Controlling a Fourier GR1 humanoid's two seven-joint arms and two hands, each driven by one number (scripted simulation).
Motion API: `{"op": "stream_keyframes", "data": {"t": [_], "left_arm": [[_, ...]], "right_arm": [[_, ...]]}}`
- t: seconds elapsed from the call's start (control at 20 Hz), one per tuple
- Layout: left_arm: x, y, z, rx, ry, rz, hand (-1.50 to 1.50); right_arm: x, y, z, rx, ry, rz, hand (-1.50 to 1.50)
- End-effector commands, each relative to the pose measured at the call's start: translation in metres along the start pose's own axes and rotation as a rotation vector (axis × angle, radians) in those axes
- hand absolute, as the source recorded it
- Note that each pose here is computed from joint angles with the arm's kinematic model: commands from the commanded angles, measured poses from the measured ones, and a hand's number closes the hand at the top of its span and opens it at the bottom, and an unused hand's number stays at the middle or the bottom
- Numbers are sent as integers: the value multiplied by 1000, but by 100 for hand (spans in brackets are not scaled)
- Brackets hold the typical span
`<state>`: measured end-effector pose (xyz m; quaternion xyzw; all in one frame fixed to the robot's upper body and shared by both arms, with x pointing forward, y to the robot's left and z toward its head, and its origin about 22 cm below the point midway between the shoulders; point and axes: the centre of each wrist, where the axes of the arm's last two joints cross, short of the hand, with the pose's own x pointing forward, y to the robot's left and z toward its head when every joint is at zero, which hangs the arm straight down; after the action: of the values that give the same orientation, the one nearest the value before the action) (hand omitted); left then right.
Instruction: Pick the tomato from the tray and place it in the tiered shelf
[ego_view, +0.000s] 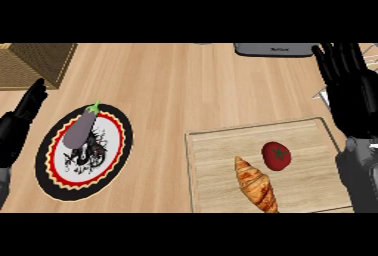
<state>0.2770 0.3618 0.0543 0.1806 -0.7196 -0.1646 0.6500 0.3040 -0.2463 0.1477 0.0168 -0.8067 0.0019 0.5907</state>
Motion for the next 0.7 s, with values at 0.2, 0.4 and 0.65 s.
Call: {"op": "stream_keyframes", "data": {"t": [0.2, 0.4, 0.65], "left_arm": [[-34, -6, 29, 72, 247, 184, 0], [-48, -26, 41, 64, 346, 255, 0], [-39, -36, 50, 52, 362, 285, 0]], "right_arm": [[-28, 68, 16, 177, -37, 180, 150], [-64, -15, 29, -281, 70, 645, 150], [-94, 95, 98, -200, 72, 557, -150]]}}
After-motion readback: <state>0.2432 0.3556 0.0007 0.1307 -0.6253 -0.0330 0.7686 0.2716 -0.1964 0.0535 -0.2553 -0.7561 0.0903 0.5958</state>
